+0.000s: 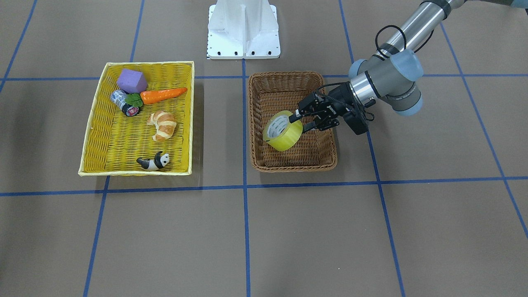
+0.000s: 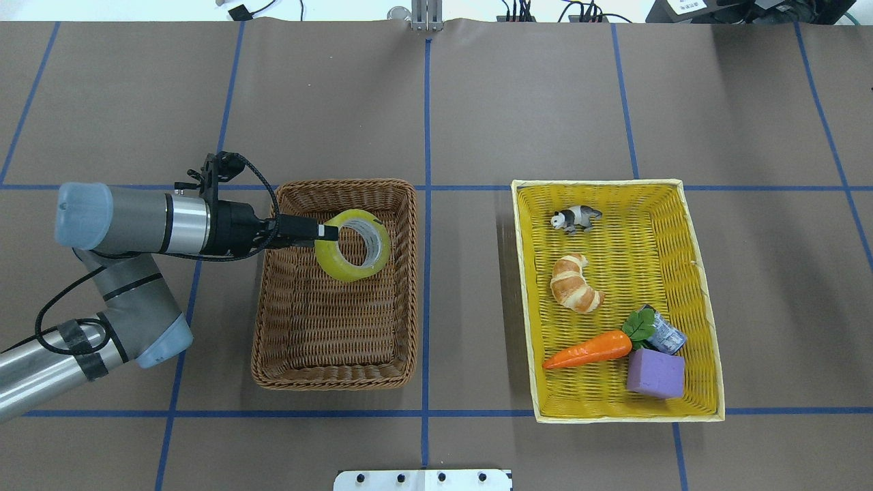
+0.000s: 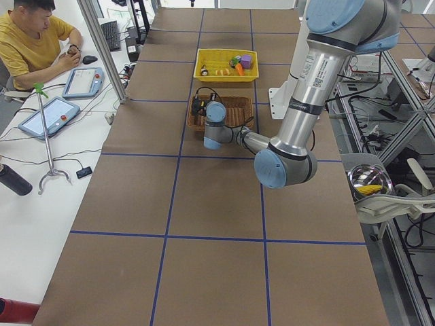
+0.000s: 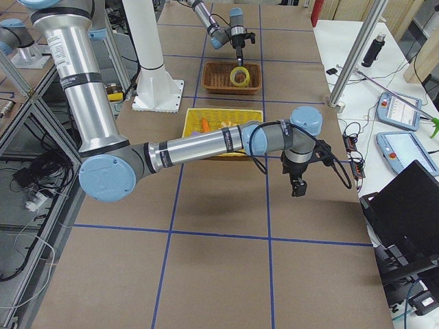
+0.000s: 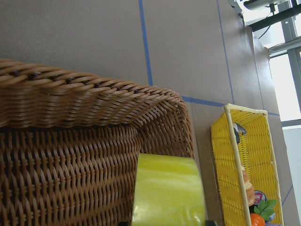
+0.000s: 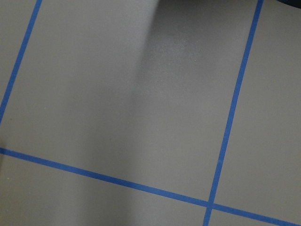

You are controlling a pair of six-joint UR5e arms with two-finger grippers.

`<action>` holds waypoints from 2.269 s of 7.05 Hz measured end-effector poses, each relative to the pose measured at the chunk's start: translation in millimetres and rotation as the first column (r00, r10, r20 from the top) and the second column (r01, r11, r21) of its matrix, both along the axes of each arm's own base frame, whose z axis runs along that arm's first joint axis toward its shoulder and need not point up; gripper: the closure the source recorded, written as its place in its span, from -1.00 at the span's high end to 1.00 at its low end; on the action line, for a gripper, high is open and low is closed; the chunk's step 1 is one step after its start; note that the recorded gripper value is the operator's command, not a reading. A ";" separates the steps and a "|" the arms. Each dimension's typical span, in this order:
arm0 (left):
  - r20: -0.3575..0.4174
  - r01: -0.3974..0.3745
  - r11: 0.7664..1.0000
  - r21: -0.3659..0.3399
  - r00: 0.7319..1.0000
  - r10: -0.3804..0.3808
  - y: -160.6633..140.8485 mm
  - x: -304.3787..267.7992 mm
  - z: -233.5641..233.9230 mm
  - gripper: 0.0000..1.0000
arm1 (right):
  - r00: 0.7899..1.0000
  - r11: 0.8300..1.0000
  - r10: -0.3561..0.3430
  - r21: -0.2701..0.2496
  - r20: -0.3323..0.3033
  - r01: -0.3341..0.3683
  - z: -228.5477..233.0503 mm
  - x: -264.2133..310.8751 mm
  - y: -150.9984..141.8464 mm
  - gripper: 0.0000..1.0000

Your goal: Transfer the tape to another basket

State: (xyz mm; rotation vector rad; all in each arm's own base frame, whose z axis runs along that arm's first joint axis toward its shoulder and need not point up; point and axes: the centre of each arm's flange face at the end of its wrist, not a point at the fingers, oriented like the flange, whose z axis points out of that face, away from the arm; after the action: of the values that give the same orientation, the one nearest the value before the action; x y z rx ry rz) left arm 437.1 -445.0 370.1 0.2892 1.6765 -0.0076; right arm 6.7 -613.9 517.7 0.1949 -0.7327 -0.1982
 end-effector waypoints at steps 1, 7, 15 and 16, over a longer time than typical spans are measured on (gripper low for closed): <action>0.005 0.022 0.999 0.033 1.000 -0.022 -5.0 -11.8 1.3 0.98 | 1.000 1.000 0.001 0.000 -0.001 -0.001 0.5 0.3 0.2 1.00; 0.301 0.215 0.937 0.277 0.906 -0.297 -137.2 -208.5 28.4 0.98 | 1.000 0.999 0.015 -0.043 -0.008 -0.015 34.9 13.4 22.1 1.00; 0.850 -0.161 0.987 0.022 0.523 0.067 -124.6 -502.8 207.4 0.98 | 1.000 0.996 0.008 -0.084 -0.018 -0.010 84.8 41.4 61.5 1.00; 0.846 -0.153 0.988 -0.029 0.523 0.106 -110.7 -509.3 223.0 0.98 | 1.000 0.996 0.009 -0.092 -0.018 -0.011 91.7 45.8 67.6 1.00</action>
State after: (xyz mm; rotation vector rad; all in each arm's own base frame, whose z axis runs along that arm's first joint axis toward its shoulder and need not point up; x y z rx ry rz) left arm -72.2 -555.7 593.1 0.1518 0.6907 0.2579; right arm 52.5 -546.4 609.4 0.1092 -0.7215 -0.1559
